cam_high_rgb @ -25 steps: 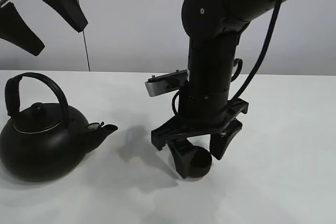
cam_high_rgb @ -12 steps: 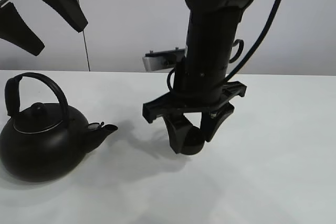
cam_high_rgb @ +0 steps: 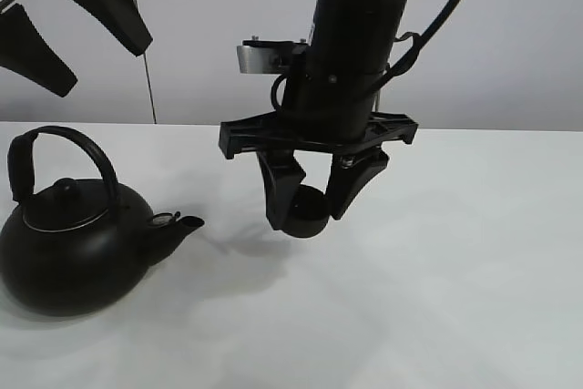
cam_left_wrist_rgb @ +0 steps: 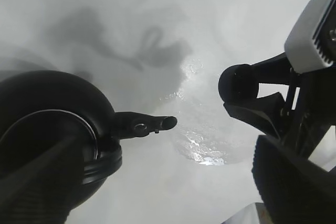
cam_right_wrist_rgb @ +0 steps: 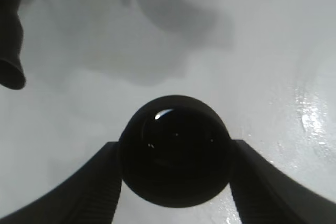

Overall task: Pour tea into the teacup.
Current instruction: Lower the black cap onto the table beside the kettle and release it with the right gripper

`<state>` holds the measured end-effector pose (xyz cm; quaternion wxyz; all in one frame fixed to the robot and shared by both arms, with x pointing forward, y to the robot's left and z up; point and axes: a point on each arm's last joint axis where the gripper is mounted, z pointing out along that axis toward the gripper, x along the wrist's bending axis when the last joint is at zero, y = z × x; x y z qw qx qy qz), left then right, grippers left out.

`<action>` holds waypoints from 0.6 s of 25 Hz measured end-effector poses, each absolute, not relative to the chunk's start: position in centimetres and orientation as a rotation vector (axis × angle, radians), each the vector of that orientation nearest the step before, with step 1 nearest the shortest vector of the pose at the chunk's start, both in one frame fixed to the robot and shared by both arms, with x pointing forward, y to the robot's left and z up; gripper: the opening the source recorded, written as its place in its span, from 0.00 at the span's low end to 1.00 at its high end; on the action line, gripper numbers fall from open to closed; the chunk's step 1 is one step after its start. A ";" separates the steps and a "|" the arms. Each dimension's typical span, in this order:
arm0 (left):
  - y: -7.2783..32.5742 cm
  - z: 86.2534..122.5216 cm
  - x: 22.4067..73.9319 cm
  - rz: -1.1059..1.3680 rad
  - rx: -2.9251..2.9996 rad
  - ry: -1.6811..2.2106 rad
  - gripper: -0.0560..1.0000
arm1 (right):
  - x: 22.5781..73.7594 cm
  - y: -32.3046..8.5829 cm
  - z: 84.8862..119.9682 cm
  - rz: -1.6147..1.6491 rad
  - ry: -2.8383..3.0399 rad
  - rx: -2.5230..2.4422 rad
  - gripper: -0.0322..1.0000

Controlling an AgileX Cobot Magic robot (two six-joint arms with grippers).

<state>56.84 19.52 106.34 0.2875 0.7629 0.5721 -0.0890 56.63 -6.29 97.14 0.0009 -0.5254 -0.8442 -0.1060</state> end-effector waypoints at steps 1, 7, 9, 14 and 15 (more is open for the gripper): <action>19.5 106.3 56.8 -0.238 2.038 1.528 0.65 | 56.5 -5.9 96.9 -0.340 -2.649 -1.652 0.42; 19.5 106.3 56.8 -0.238 2.038 1.528 0.65 | 55.5 -3.2 94.8 -0.345 -2.644 -1.656 0.42; 19.5 106.3 56.8 -0.238 2.038 1.528 0.65 | 55.6 -3.2 94.0 -0.315 -2.629 -1.678 0.42; 19.5 106.3 56.9 -0.235 2.036 1.528 0.65 | 56.0 -2.9 92.5 -0.325 -2.620 -1.701 0.42; 19.5 106.3 56.9 -0.232 2.034 1.528 0.65 | 56.1 -2.8 92.3 -0.338 -2.619 -1.705 0.42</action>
